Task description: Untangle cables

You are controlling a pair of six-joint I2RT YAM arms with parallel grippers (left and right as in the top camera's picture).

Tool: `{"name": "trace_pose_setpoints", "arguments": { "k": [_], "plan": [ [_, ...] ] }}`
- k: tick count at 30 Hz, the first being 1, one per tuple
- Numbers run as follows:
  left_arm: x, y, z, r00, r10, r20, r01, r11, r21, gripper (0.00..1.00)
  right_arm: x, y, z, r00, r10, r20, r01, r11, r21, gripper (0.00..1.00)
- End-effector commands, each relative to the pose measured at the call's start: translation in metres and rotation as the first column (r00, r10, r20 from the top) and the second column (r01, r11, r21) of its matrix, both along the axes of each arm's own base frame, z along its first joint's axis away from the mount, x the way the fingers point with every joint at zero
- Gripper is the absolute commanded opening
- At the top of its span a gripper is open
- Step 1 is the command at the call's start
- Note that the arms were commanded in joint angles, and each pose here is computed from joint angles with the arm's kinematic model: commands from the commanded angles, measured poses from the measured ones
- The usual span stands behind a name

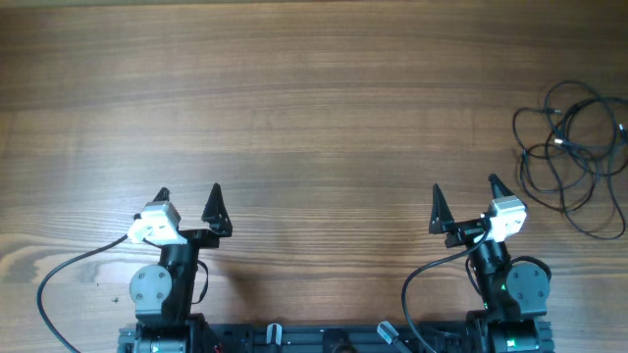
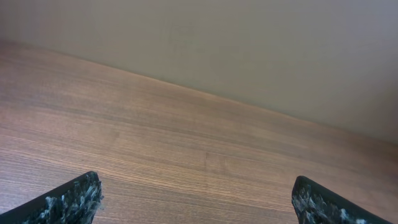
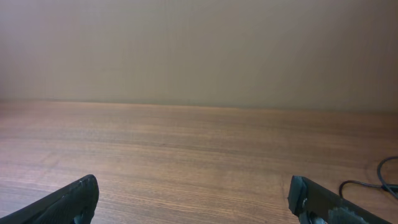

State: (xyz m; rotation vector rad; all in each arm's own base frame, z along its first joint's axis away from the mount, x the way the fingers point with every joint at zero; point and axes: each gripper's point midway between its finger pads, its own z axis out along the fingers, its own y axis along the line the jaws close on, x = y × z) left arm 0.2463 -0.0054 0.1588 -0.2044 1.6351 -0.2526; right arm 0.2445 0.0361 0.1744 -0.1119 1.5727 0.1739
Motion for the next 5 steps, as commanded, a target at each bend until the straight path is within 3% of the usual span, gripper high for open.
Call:
{"name": "trace_pose_setpoints", "arguments": {
  "k": [1, 5],
  "plan": [
    [-0.0005, -0.0016, -0.0008, 1.0, -0.014, 0.003, 0.014, 1.0, 0.019, 1.0, -0.0004, 0.0013, 0.0004, 1.0, 0.01, 0.003, -0.01, 1.0, -0.003, 1.0],
    [-0.0005, -0.0016, -0.0008, 1.0, -0.014, 0.003, 0.014, 1.0, 0.019, 1.0, -0.0004, 0.0013, 0.0004, 1.0, 0.01, 0.003, -0.01, 1.0, -0.003, 1.0]
  ]
}}
